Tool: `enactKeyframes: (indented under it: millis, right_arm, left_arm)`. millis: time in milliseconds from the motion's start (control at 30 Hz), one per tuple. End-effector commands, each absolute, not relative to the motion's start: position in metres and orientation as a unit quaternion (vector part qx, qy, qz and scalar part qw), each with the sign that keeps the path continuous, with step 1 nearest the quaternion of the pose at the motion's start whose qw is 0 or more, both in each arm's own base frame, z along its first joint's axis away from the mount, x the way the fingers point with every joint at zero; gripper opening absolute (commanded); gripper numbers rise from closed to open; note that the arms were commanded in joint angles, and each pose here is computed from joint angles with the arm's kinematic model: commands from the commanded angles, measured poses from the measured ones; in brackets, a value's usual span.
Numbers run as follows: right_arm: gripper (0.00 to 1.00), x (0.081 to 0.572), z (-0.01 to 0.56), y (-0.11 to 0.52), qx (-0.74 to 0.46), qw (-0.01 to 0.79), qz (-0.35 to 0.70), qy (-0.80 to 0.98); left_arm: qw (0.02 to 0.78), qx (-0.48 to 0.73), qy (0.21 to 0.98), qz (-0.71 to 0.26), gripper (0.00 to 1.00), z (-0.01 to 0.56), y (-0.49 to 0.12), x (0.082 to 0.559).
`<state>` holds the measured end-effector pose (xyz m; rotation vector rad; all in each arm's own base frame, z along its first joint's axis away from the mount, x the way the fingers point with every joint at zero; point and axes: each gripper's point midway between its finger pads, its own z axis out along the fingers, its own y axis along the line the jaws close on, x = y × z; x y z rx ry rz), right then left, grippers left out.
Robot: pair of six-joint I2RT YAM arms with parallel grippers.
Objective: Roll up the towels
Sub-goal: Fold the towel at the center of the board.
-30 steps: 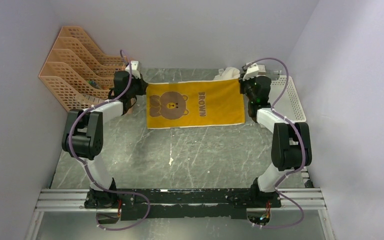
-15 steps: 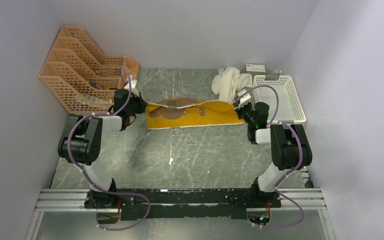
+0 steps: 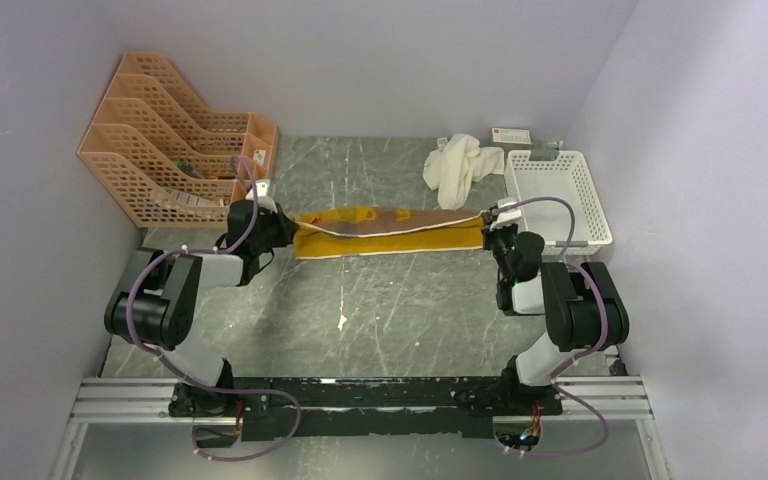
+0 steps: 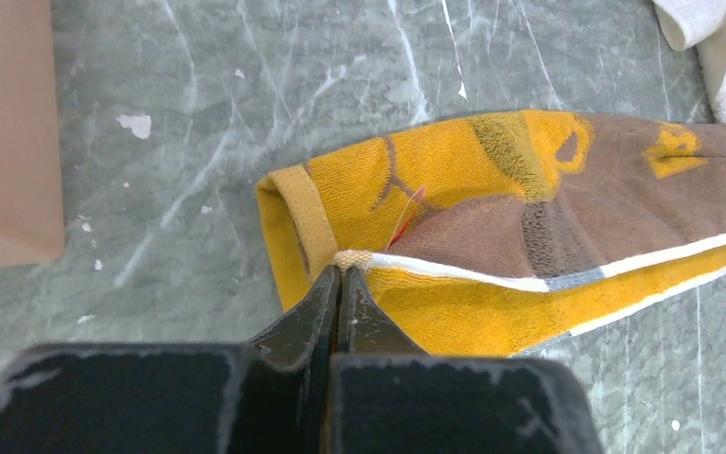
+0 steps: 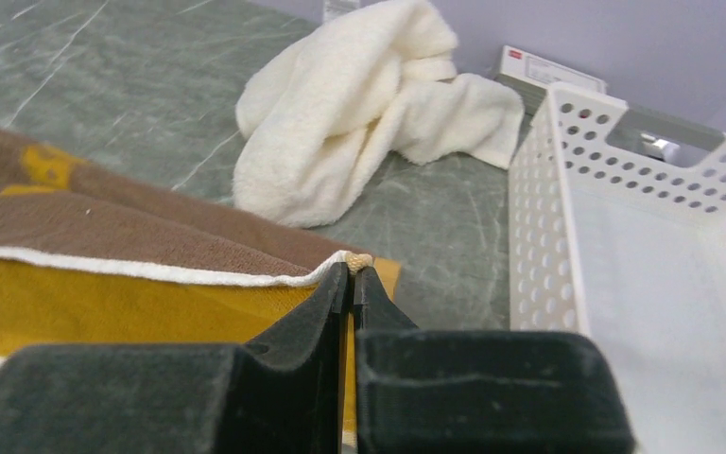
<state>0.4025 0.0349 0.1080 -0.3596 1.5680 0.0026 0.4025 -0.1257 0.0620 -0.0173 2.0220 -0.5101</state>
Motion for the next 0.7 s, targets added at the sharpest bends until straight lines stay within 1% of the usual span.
enactKeyframes:
  millis: [0, 267, 467, 667]
  right_arm:
    - [0.00, 0.408, 0.133, 0.016, -0.111, 0.719, -0.032, 0.686]
    - [0.00, 0.425, 0.141, 0.012, -0.125, 0.713, -0.053, 0.688]
    - [0.00, 0.416, 0.125, 0.008, -0.117, 0.699, -0.057, 0.703]
    - [0.00, 0.406, 0.116, 0.002, -0.103, 0.692, -0.067, 0.712]
  left_arm:
    - [0.525, -0.011, 0.821, -0.225, 0.07, 0.077, -0.135, 0.404]
    - [0.517, -0.012, 0.830, -0.210, 0.07, 0.068, -0.134, 0.394]
    - [0.518, 0.003, 0.838, -0.171, 0.07, 0.065, -0.127, 0.386]
    - [0.512, 0.022, 0.846, -0.145, 0.07, 0.059, -0.137, 0.375]
